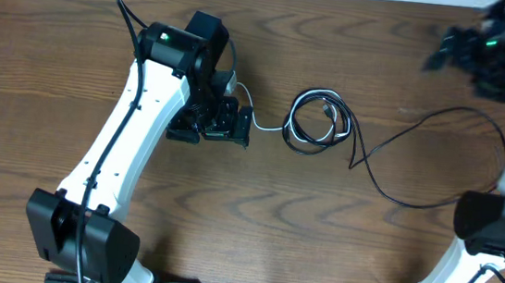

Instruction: Untangle cables

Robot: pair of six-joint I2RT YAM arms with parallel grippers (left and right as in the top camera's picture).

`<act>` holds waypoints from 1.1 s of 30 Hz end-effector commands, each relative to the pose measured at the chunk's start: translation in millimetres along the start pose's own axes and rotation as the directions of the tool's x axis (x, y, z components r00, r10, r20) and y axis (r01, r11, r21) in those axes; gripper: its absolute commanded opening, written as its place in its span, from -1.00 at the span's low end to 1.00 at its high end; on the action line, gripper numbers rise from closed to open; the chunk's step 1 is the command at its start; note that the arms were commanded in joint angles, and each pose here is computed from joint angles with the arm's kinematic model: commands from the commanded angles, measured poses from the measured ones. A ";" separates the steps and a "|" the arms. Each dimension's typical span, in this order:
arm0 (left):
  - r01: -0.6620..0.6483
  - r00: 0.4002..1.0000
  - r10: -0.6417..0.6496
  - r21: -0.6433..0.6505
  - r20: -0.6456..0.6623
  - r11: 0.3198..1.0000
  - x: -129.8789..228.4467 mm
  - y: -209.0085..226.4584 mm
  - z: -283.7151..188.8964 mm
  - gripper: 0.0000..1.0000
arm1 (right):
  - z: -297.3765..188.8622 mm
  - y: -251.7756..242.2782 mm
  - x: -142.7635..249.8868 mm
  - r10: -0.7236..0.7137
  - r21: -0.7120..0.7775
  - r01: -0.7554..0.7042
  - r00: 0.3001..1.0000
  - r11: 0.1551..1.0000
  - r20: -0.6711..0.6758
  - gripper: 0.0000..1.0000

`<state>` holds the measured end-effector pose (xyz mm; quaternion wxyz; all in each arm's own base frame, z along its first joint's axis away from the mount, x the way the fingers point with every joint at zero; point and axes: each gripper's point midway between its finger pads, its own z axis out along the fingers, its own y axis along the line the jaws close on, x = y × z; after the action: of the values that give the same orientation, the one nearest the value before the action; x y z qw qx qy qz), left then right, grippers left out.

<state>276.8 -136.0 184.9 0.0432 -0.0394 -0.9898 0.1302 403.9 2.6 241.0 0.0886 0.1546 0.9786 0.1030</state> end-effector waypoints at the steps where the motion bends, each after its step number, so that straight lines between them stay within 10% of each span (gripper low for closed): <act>1: -0.012 1.000 0.012 -0.016 -0.008 1.000 0.8 2.5 2.1 0.96 | 32.0 17.9 21.9 -0.097 0.008 0.098 0.989 0.995 -0.110 0.98; 14: -0.012 1.000 0.012 -0.016 -0.008 1.000 0.8 2.5 2.1 0.96 | 109.0 -1.0 60.8 0.009 0.192 0.041 0.968 0.981 -0.251 0.99; 24: -0.012 1.000 0.012 -0.016 -0.008 1.000 0.8 2.5 2.1 0.96 | 133.5 8.6 66.8 -0.008 0.140 0.046 0.965 0.989 -0.260 -0.98; 33: -0.012 1.000 0.012 -0.016 -0.008 1.000 0.8 2.5 2.1 0.96 | 3.2 34.0 3.8 -0.092 0.042 0.090 0.995 0.995 0.044 -0.98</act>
<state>276.8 -135.8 184.6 0.0434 -0.0396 -0.9898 0.1296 392.2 46.2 179.0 0.0078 0.1337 0.9892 0.0593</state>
